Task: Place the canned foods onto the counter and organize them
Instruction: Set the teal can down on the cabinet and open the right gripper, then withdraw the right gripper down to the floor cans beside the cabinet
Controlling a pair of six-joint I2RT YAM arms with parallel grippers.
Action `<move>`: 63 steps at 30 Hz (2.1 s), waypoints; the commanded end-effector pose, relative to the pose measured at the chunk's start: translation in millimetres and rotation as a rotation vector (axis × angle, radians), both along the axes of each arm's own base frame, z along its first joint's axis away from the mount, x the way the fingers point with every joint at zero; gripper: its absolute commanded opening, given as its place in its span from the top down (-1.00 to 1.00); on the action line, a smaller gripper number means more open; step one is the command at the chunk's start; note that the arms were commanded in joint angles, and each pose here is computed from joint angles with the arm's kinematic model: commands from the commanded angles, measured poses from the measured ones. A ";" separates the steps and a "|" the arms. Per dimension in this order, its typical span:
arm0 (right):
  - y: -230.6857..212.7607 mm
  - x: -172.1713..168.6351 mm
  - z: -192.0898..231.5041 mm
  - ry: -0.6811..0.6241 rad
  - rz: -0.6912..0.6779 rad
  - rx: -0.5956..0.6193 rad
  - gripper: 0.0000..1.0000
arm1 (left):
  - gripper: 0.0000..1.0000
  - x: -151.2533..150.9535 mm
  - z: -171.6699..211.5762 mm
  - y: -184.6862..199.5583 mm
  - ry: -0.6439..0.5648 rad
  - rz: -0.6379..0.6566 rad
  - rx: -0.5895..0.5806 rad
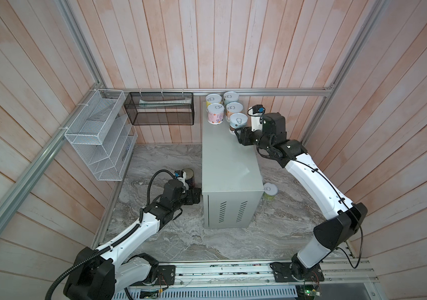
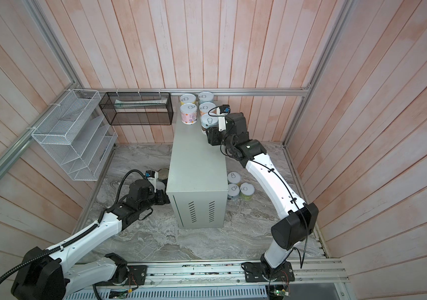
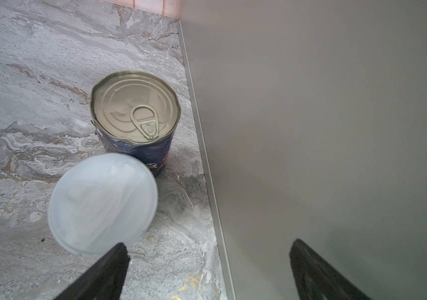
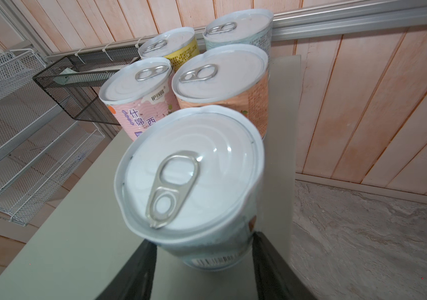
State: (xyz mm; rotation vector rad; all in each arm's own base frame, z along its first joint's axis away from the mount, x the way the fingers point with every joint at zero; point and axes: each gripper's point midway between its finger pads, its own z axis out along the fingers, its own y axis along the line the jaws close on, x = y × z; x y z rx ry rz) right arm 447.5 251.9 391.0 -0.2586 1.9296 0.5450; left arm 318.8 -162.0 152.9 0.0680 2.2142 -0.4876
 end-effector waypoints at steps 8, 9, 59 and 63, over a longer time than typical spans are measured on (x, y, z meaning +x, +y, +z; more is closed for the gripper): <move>1.5 -0.2 16.2 -0.021 0.020 0.019 -0.16 | -0.99 3.2 -2.9 2.1 -0.004 0.010 0.001; 1.5 -0.8 17.4 -0.022 0.022 0.020 -0.16 | -0.99 2.9 -3.1 2.8 -0.007 0.012 0.002; -160.2 -89.5 -121.3 0.224 -0.301 0.165 -0.70 | -0.99 19.9 -32.7 56.3 0.081 0.176 0.123; -158.3 -88.0 -118.5 0.221 -0.292 0.174 -0.70 | -0.99 20.7 -40.0 58.4 0.088 0.182 0.141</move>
